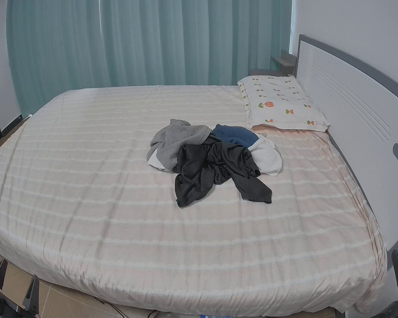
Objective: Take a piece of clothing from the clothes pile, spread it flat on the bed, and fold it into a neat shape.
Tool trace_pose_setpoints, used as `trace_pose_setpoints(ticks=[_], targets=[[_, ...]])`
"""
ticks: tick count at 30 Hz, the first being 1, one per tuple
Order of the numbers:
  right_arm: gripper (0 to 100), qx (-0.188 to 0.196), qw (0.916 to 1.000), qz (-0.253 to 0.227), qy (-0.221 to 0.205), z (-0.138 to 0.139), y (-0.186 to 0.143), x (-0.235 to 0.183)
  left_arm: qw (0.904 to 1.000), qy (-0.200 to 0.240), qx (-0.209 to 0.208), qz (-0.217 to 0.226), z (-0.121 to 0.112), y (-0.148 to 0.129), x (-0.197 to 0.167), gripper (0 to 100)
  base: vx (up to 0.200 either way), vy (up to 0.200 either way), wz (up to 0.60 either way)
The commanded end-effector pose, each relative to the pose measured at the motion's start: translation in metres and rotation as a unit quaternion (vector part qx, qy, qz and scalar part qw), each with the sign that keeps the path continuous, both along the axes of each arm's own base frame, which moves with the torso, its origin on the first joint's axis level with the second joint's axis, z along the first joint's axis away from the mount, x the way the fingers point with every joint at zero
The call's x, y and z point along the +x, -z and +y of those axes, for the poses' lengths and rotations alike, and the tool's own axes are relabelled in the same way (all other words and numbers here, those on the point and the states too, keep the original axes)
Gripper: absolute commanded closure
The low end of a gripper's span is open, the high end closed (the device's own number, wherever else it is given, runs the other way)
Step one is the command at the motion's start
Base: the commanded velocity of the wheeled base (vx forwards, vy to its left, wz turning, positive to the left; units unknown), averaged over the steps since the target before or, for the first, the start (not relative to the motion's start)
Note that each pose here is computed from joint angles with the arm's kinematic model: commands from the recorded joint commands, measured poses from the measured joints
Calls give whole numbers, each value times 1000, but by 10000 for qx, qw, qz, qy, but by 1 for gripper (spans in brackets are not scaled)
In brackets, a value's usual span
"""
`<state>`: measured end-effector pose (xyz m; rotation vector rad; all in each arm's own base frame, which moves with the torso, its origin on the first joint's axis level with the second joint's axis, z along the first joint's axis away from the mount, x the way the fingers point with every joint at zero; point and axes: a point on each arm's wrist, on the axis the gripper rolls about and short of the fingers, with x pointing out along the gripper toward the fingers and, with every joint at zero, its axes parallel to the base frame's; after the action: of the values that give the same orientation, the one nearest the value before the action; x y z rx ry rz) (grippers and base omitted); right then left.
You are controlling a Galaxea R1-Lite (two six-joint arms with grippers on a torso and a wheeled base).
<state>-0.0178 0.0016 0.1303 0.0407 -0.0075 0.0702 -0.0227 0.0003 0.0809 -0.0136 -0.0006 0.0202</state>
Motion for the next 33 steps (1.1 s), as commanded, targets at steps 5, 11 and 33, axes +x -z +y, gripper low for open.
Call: trace_pose_setpoints(ticks=[5, 11, 33], targets=[[0, 476, 9715, 2256, -553, 4, -15, 120, 10000, -6, -9, 17, 0, 5, 0, 0, 0, 0, 0], [0, 793, 9558, 2762, -618, 19, 0, 202, 10000, -6, -9, 17, 0, 5, 0, 0, 0, 0, 0], [0, 1339, 9452, 2913, 618, 78, 107, 424, 10000, 1, -16, 17, 0, 5, 0, 0, 0, 0, 0]])
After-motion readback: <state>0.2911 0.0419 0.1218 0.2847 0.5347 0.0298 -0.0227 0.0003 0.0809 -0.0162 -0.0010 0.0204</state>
